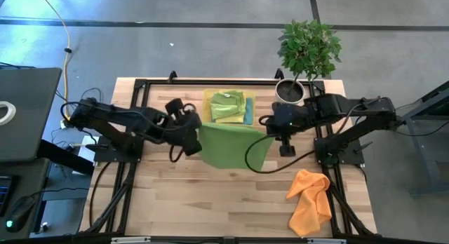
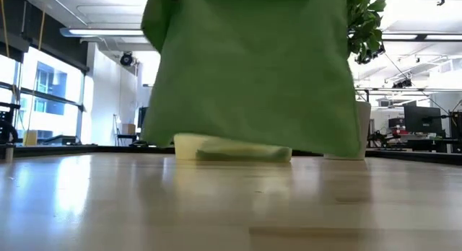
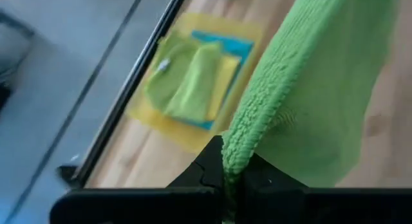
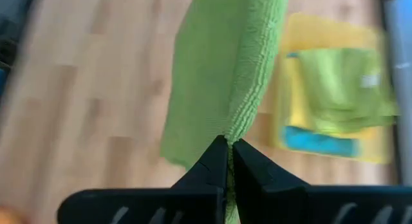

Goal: Fold microfiber towels
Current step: Fold the green microfiber cloth

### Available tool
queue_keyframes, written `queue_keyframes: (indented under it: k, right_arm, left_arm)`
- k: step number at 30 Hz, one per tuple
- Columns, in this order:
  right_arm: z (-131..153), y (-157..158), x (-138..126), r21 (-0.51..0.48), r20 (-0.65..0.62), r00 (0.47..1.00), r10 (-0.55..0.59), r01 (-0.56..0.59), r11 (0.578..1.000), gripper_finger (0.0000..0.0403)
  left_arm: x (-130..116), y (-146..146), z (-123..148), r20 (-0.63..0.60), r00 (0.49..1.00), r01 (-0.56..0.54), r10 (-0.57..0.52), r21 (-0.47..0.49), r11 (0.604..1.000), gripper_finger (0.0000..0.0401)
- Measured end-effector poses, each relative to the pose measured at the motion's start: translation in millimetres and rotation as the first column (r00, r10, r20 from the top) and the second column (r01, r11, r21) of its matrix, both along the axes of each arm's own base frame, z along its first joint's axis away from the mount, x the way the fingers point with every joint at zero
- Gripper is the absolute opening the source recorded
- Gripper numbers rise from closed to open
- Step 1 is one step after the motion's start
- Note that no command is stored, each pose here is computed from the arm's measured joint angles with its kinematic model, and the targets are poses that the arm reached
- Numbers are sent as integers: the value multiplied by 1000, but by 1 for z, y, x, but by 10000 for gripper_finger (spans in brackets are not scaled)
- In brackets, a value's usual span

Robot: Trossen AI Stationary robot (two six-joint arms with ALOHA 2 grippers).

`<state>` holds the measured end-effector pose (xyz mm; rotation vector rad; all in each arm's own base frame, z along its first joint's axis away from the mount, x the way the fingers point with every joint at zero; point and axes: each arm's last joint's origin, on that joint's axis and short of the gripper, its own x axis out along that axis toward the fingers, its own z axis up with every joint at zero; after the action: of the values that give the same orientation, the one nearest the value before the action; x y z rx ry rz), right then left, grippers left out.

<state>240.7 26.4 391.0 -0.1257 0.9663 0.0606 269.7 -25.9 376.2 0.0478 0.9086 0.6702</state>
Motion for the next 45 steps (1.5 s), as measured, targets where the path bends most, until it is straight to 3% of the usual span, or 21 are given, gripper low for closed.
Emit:
queue_keyframes:
  k: [4, 8, 13, 16, 19, 22, 25, 28, 33, 36, 37, 39, 42, 45]
  right_arm:
    - [1, -13, 0, -138, 16, 997, -75, 77, 988, 0]
    - [2, -19, -1, -172, 27, 992, -123, 126, 977, 0]
    - [-8, -14, 8, -78, -32, 978, -208, 205, 976, 0]
    - [-29, -1, 20, -65, -172, 957, -234, 226, 972, 0]
    - [-63, 18, 33, -71, -236, 954, -186, 174, 982, 0]
    - [-105, 36, 39, 58, -240, 964, -116, 133, 989, 0]
    - [-141, 52, 34, 191, -242, 966, -95, 143, 971, 0]
    - [-165, 70, 30, 317, -203, 975, -85, 148, 937, 0]
    - [-184, 99, 24, 517, -133, 990, 37, 38, 855, 0]
    - [-187, 108, 20, 575, -111, 989, 97, -16, 818, 0]
    - [-188, 109, 19, 573, -110, 988, 108, -26, 819, 0]
    - [-189, 109, 19, 537, -95, 990, 105, -38, 843, 0]
    - [-191, 100, 22, 428, -58, 997, 50, -20, 904, 0]
    - [-193, 87, 25, 372, -60, 998, -2, 24, 928, 0]
  left_arm:
    - [0, 16, -1, -26, 998, -55, 56, 32, 998, 0]
    - [-1, 24, 0, -26, 996, -87, 87, 34, 996, 0]
    - [-1, 12, -8, -43, 998, -49, 45, -83, 995, 0]
    - [8, -5, -35, -110, 994, -10, -8, -156, 988, 0]
    - [18, -27, -66, -182, 983, 3, -39, -196, 981, 0]
    - [27, -47, -93, -235, 969, 20, -75, -229, 973, 0]
    - [41, -67, -117, -264, 956, 51, -129, -282, 958, 0]
    - [53, -88, -139, -267, 942, 92, -205, -382, 920, 0]
    - [63, -123, -163, -243, 911, 148, -332, -558, 816, 0]
    - [65, -133, -166, -218, 891, 163, -399, -666, 728, 0]
    - [64, -134, -166, -221, 887, 162, -405, -672, 722, 0]
    - [63, -131, -168, -248, 885, 152, -394, -645, 749, 0]
    - [63, -122, -168, -271, 905, 130, -327, -556, 821, 0]
    - [64, -111, -169, -296, 922, 90, -250, -464, 881, 0]
